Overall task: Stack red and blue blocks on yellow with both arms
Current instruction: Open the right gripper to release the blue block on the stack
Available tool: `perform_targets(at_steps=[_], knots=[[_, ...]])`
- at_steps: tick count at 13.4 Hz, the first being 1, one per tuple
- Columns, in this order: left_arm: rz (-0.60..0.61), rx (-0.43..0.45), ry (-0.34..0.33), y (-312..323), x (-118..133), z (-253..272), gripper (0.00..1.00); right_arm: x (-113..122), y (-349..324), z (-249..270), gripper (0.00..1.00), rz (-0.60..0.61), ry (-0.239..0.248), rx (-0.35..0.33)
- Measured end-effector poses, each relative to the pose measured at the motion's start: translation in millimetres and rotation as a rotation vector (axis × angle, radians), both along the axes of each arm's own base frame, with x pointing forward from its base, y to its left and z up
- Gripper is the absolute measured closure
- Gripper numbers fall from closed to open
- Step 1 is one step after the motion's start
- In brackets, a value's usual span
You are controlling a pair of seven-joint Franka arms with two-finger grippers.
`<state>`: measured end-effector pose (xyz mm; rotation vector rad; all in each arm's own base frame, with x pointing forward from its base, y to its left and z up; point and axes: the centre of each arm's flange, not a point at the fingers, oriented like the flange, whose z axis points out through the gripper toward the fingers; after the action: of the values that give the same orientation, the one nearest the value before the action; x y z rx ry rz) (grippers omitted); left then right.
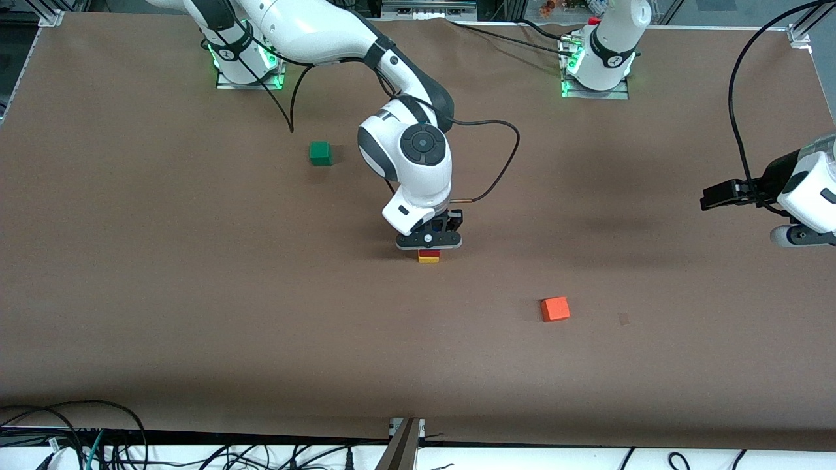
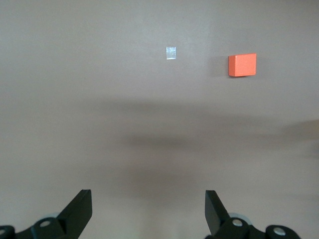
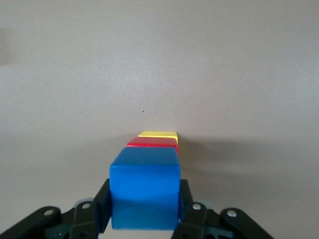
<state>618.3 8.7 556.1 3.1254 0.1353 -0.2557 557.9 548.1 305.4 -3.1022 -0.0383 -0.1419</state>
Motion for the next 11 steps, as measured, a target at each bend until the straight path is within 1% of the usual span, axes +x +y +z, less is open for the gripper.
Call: perform_targets(at_steps=[2, 3, 6, 7, 9, 11], knots=[[0.000, 0.000, 0.001, 0, 0, -1, 0.00, 0, 0, 0, 0.45, 0.000, -0.001, -0.001], [0.000, 0.000, 0.001, 0, 0, -1, 0.00, 0, 0, -1, 0.40, 0.000, -0.001, -0.002], [0.000, 0.000, 0.000, 0, 0, -1, 0.00, 1, -1, -2, 0.08, -0.029, -0.002, -0.004], [-0.002, 0.000, 0.000, -1, 0, -1, 0.00, 2, -3, -1, 0.01, -0.034, -0.002, -0.008], [-0.003, 0.000, 0.000, -2, 0, -1, 0.00, 5, -6, 9, 0.00, -0.044, 0.001, -0.020], [-0.003, -0.001, 0.000, -2, 0, -1, 0.00, 14, -19, 47, 0.00, -0.069, -0.012, -0.029]])
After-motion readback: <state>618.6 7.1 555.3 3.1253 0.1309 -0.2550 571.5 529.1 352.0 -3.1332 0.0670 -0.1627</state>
